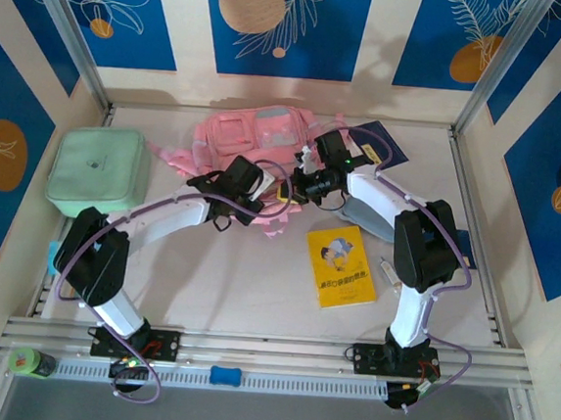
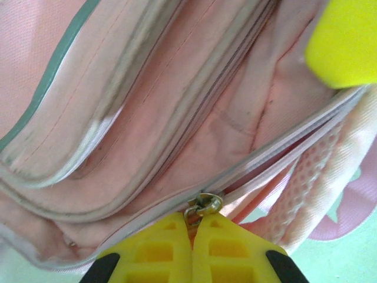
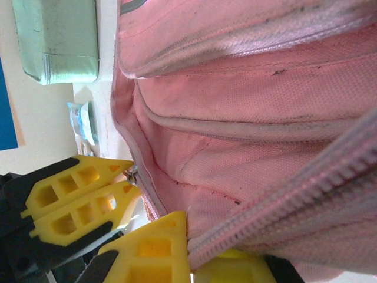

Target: Pack books, pencil case, and school supplies into a backpack

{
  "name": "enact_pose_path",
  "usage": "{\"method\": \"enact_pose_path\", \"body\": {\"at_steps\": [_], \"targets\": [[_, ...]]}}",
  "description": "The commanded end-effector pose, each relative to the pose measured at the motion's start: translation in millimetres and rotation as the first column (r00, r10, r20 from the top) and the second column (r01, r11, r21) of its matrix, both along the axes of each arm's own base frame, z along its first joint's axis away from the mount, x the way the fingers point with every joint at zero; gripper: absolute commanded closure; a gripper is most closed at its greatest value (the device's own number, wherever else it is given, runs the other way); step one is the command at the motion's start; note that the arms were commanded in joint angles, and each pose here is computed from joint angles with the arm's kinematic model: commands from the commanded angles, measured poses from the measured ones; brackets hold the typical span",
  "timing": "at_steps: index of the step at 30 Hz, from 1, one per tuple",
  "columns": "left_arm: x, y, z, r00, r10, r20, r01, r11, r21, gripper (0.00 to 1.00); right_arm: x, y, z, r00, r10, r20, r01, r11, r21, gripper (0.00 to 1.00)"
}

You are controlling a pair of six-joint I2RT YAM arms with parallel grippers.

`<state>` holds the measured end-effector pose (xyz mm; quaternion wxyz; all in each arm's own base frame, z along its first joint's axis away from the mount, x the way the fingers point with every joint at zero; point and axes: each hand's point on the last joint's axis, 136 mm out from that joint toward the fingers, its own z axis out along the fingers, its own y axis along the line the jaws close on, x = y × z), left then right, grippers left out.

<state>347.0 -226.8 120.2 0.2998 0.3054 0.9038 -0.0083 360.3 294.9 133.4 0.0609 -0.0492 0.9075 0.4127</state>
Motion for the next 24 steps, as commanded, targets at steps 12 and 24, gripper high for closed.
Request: {"method": "enact_pose_path", "body": {"at_steps": [12, 24], "targets": [[-18.8, 71.6, -41.3, 0.958, 0.26, -0.122, -0.25, 0.964, 0.09, 1.0, 22.8, -0.7, 32.7, 0.995, 0.045, 0.086, -0.051, 0.997, 0.065, 1.0], [13.7, 94.2, -42.8, 0.906, 0.412, -0.093, -0.413, 0.911, 0.015, 1.0, 3.1, -27.9, 11.4, 0.999, 0.011, 0.053, -0.009, 0.999, -0.043, 1.0]]}}
